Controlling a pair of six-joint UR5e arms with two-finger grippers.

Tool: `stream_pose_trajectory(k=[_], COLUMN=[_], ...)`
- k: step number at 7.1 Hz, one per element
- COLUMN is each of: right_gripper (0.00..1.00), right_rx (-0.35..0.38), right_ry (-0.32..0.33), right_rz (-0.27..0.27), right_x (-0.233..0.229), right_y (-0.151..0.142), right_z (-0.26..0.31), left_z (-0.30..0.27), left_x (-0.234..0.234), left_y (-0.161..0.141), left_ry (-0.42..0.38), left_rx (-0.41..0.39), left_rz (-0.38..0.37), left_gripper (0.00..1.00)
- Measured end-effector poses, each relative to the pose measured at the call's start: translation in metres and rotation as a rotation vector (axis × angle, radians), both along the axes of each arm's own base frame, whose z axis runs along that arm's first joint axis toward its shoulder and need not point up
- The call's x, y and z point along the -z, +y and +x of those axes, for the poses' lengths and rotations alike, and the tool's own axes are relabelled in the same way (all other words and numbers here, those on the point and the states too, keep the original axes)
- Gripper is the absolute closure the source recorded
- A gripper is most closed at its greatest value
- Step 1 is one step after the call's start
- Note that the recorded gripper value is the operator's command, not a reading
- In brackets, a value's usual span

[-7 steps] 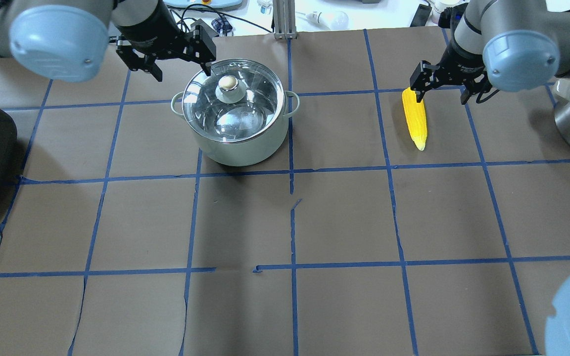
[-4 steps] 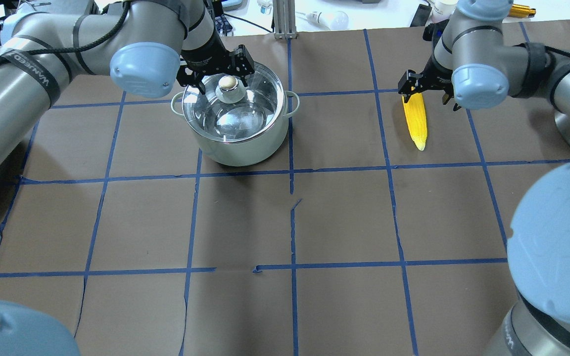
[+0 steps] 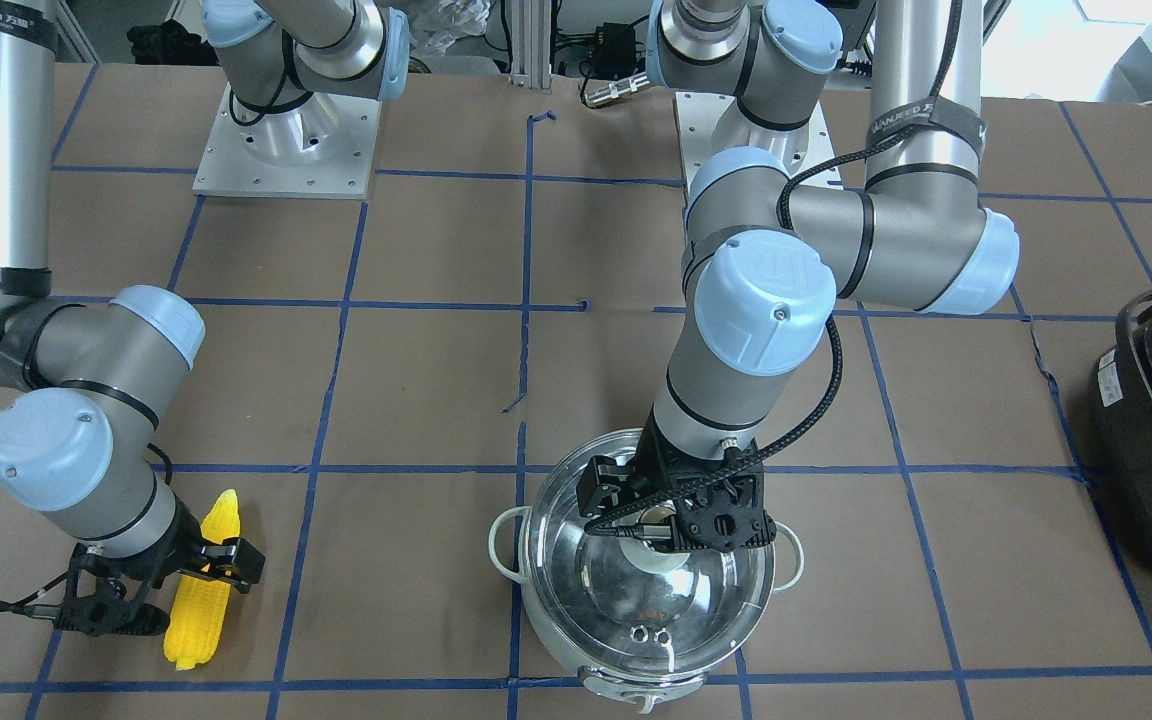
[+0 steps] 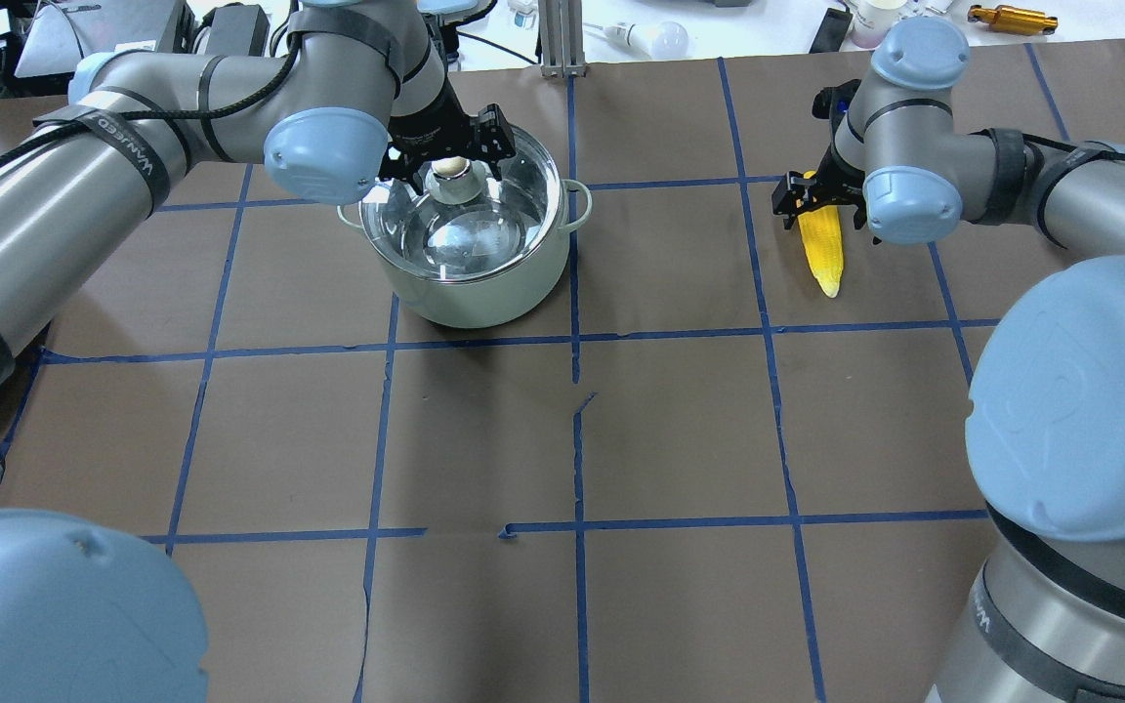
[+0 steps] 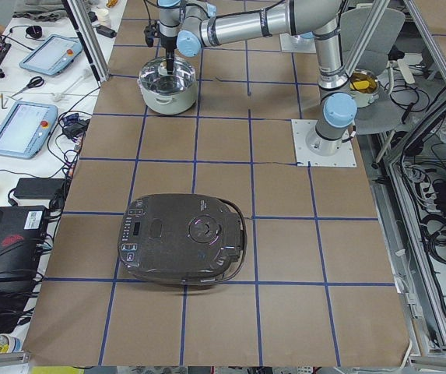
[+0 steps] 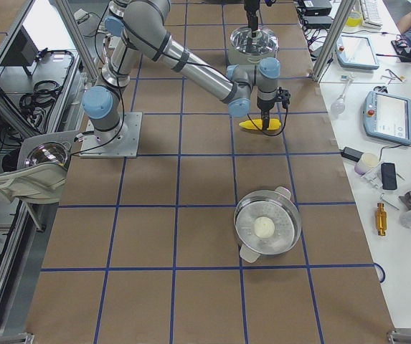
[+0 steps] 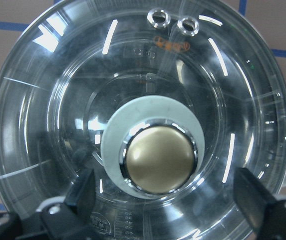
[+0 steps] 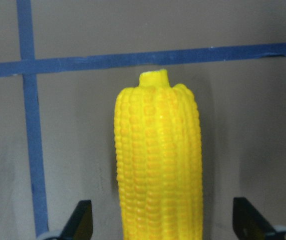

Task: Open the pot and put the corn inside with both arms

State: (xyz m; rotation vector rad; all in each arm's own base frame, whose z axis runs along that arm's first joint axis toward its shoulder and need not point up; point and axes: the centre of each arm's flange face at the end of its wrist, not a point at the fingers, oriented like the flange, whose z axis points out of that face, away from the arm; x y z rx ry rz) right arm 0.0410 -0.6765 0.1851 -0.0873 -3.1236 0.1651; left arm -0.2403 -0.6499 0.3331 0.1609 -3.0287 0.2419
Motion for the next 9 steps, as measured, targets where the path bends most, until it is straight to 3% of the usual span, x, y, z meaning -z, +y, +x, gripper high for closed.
stream_pose_trajectory(k=[1, 2, 6, 9], right_gripper=[0.33, 0.99, 1.0, 1.0], right_rx=[-0.001, -0.001, 0.0, 0.013], right_ry=[0.002, 0.004, 0.003, 0.012], right_rz=[0.016, 0.02, -0.005, -0.091], right_x=[0.01, 0.013, 0.001, -0.052], right_y=[0.001, 0.0, -0.005, -0.02], right_z=[0.0, -0.001, -0.002, -0.001], left_z=[-0.001, -0.001, 0.001, 0.011], left_x=[0.001, 0.0, -0.007, -0.036], left_y=[-0.004, -0.006, 0.0, 0.007], left_ry=[0.001, -0.001, -0.01, -0.03], left_rx=[-0.003, -0.002, 0.006, -0.001], left_rz=[-0.008, -0.012, -0.006, 0.003], left_gripper=[0.32, 0.37, 0.69, 0.7])
